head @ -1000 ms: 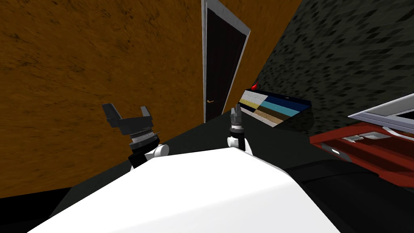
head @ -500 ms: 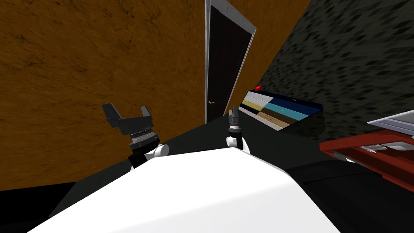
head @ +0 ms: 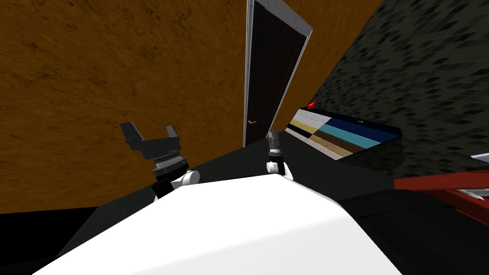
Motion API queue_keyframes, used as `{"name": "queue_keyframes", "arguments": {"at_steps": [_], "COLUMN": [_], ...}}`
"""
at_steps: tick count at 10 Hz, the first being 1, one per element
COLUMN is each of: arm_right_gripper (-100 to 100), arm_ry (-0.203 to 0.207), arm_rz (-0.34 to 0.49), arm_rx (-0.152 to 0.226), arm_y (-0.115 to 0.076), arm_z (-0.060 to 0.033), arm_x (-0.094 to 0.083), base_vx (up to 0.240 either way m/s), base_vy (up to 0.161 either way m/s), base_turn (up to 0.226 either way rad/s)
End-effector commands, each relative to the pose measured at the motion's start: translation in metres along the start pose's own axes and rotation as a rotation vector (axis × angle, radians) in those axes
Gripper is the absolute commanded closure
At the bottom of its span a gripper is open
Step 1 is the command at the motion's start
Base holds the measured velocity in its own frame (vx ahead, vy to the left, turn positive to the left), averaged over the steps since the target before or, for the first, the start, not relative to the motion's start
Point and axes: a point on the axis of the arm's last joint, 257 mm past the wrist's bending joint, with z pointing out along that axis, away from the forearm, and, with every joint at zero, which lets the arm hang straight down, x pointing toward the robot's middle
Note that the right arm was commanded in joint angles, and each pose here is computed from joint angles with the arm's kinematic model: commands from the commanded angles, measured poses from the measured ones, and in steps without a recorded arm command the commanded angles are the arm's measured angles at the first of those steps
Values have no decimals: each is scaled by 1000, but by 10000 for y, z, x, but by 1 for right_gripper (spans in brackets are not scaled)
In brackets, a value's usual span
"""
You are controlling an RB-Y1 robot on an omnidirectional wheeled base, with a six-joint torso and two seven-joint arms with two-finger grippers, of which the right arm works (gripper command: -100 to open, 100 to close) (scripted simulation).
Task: Pull the door open
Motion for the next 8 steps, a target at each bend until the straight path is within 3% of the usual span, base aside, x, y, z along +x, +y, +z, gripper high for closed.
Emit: {"name": "queue_keyframes", "arguments": {"at_steps": [1,8], "arm_right_gripper": [-100,-100], "arm_ry": [6,24], "arm_rz": [13,64], "arm_rx": [21,115], "arm_y": [-140,-714], "arm_z": [-28,-167], "arm_x": [41,129], "base_vx": [92,86], "base_vy": [-60,-62], "base_turn": [100,109]}}
